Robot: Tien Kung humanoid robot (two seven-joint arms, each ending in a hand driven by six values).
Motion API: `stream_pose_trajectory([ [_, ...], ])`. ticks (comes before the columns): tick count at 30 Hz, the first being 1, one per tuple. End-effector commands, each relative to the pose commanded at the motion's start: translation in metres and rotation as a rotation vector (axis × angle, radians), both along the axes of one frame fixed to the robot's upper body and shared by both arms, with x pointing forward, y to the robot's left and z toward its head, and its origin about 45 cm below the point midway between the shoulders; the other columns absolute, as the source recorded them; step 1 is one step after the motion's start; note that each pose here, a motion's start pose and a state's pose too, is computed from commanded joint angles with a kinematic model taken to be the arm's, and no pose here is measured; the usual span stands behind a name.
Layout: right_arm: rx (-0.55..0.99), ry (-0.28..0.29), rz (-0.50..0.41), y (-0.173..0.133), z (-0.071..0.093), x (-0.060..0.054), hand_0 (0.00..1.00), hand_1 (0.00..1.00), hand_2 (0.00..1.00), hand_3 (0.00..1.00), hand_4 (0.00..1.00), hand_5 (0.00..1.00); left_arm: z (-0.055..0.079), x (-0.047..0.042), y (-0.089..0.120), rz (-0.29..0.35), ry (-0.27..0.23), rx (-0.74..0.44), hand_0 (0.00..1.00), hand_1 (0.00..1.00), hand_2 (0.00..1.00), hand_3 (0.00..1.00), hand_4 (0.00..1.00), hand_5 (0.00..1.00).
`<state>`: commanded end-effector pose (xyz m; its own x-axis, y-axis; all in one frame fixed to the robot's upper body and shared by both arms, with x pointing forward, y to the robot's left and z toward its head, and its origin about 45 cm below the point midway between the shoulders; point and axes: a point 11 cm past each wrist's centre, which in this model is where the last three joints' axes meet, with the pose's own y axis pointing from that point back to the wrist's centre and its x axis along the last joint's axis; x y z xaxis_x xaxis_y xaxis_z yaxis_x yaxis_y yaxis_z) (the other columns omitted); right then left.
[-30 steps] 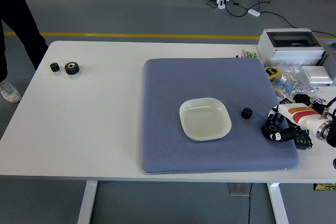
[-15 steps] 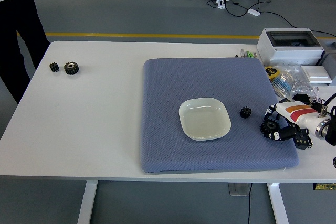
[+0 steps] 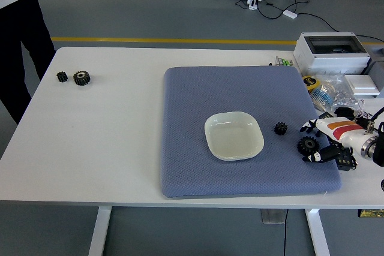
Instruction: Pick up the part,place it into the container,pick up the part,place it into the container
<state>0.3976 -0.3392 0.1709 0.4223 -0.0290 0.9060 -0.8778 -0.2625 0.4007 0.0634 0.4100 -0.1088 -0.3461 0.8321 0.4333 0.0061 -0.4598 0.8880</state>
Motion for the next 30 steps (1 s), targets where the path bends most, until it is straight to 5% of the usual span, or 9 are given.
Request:
stream_pose_trajectory([
  [1,0.001,0.000,0.000,0.0000,-0.0001,-0.0001,0.391,0.525,0.634,0.581,0.871,0.345,0.0000,0.0000,0.0000,0.000,0.000,0.000,0.686,0.656,0.720,0.598,0.698,0.674],
  [6,0.010,-0.004,0.005,0.0011,-0.0010,-0.0009,0.391,0.525,0.634,0.581,0.871,0.345,-0.0001,-0.0001,-0.0002,-0.003,0.002,-0.001,0.686,0.656,0.720,0.598,0.698,0.674],
  [7,0.015,-0.010,0.008,0.0020,-0.0008,-0.0011,0.321,0.448,0.514,0.509,0.833,0.323,-0.0001,-0.0002,-0.0001,-0.003,0.002,0.000,0.687,0.656,0.719,0.597,0.698,0.677],
  [18,0.036,-0.021,0.006,0.0025,-0.0008,-0.0010,0.287,0.421,0.487,0.498,0.803,0.319,0.0001,0.0017,-0.0005,-0.005,-0.002,-0.001,0.687,0.656,0.719,0.597,0.697,0.676],
  [19,0.040,-0.021,0.005,0.0024,-0.0006,-0.0010,0.168,0.356,0.428,0.481,0.817,0.286,0.0000,0.0016,-0.0005,-0.005,-0.002,-0.001,0.687,0.656,0.718,0.597,0.697,0.679],
  [30,0.069,-0.039,0.002,0.0031,0.0038,-0.0004,0.102,0.315,0.405,0.473,0.811,0.285,0.0000,0.0007,-0.0004,-0.010,0.003,0.000,0.686,0.654,0.717,0.596,0.695,0.676],
])
